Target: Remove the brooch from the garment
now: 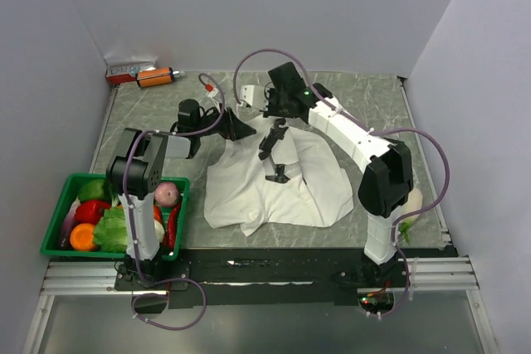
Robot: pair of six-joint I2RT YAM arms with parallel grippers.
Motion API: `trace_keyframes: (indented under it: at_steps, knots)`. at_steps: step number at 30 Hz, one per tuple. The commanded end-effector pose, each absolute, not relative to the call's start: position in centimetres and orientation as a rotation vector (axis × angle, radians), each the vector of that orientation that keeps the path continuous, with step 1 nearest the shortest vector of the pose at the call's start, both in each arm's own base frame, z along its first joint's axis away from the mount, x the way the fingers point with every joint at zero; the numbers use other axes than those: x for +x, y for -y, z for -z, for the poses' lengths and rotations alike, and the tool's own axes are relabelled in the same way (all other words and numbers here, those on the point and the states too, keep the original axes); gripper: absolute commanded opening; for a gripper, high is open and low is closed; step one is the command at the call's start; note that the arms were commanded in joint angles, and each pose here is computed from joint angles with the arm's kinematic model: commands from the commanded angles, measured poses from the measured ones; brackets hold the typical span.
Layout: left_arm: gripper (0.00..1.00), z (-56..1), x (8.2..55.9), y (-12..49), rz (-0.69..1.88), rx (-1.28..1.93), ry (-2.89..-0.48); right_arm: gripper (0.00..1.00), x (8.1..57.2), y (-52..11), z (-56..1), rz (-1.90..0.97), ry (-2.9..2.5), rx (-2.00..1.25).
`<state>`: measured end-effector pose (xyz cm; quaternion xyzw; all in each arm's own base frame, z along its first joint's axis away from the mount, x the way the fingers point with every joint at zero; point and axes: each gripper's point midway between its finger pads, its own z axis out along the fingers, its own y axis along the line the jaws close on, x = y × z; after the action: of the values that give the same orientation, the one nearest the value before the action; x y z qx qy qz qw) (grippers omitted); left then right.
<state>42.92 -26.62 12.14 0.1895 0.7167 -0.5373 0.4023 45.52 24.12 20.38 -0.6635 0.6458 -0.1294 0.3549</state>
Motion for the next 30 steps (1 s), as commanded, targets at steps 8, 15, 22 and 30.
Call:
trace_keyframes:
  at_steps: [8, 15, 22, 30]
  knots:
    - [0.73, -13.6, 44.5, 31.8, 1.49, 0.528, -1.662, 0.0, 43.2, -24.4, -19.6, 0.117, -1.908, -1.616]
    - [0.01, -15.4, 42.7, 31.2, 1.599, 0.585, -1.628, 0.0, 43.7, -23.5, -18.7, 0.189, -1.921, -1.632]
    - [0.01, -20.3, 40.1, 26.9, 1.632, 0.572, -1.582, 0.0, 45.5, -19.6, -15.3, 0.504, -1.835, -1.763]
    - [0.01, -20.6, 40.6, 23.8, 1.62, 0.467, -1.645, 0.0, 46.0, -17.9, -15.0, 0.465, -1.942, -1.671]
